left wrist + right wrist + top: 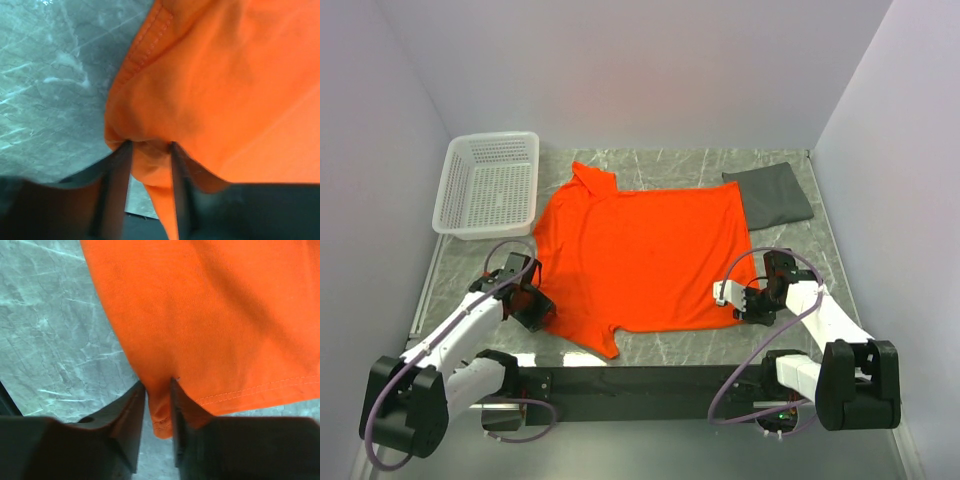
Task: Fold and stack the t-shirts
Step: Flatten the tshirt out
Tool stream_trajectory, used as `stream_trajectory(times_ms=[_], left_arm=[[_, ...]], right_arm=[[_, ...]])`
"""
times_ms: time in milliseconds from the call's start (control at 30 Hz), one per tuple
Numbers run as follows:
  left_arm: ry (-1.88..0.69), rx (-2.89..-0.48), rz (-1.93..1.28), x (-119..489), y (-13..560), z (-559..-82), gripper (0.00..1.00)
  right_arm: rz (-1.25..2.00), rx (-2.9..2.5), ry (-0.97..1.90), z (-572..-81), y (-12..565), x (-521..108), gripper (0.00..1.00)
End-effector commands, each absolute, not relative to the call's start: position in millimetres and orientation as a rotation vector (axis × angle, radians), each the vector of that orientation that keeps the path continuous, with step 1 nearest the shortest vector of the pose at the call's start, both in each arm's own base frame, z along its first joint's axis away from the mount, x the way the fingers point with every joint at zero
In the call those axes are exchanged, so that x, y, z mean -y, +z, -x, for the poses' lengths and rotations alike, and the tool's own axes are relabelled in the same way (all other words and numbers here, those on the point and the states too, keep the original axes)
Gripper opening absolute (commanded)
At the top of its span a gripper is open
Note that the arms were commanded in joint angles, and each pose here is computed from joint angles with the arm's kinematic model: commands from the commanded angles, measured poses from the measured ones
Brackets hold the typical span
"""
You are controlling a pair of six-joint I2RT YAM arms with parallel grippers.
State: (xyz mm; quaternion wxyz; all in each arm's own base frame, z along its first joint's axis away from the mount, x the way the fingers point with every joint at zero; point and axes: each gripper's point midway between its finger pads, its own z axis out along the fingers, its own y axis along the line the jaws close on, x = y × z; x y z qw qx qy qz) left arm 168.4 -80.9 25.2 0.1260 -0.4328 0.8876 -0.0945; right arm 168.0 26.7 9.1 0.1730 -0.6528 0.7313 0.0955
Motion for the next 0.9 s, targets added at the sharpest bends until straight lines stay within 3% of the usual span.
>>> stream_trajectory(times_ms=[0, 167, 433, 567, 733, 867], left_arm=[[-0.297, -2.591, 1.243, 84, 23, -171, 0.37], [-0.327, -2.593, 1.218, 86, 27, -170, 0.01], [-0.373, -2.645, 1.197, 88, 67, -141, 0.01], [-0.446, -2.679, 1.187, 93, 79, -118, 0.01], [-0.553, -2.735, 1.168, 108, 97, -98, 0.01], [-0.542, -2.753, 1.148, 105, 115, -87, 0.01]], right_arm=[[1.879, -2.031, 0.240, -175, 5, -26, 0.31], [1.935, -1.995, 0.229, -167, 10, -24, 0.21], [2.229, -1.828, 0.158, -129, 24, -7, 0.11], [2.262, -1.746, 0.035, -131, 42, -3, 0.10], [2.353, -1.677, 0.177, -102, 70, -10, 0.09], [2.394, -1.641, 0.132, -91, 73, -5, 0.09]])
